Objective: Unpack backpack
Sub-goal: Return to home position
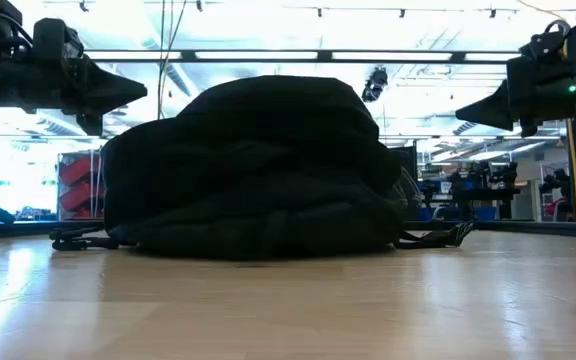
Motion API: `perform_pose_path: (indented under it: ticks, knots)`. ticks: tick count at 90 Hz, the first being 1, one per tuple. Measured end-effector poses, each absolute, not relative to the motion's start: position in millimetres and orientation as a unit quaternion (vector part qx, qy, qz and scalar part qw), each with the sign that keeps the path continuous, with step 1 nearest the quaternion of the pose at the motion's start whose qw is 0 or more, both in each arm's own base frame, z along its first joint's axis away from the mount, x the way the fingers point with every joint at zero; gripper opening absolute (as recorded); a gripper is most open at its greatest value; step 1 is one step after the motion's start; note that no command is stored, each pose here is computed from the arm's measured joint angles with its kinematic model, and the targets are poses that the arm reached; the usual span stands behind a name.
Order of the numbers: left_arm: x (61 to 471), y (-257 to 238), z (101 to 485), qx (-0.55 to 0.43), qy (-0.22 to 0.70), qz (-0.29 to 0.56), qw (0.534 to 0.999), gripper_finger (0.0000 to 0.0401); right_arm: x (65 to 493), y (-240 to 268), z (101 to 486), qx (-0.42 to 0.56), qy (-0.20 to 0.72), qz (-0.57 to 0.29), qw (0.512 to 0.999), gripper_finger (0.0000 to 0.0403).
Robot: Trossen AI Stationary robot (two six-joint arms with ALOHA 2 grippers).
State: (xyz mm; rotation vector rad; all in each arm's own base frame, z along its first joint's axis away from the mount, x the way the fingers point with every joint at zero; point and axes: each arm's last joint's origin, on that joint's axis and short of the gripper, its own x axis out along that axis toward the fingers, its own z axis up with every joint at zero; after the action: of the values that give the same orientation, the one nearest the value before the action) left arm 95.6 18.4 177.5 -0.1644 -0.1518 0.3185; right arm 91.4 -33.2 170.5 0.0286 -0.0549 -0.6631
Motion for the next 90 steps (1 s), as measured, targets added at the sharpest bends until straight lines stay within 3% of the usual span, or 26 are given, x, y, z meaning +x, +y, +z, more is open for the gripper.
perform_pose_path:
  ticks: [90]
  knots:
    - [95.6, 18.4, 177.5, -0.082, -0.075, 0.158, 0.981, 0.0, 91.5, -33.1, 170.5, 0.014, -0.027, -0.325, 0.945, 0.0002]
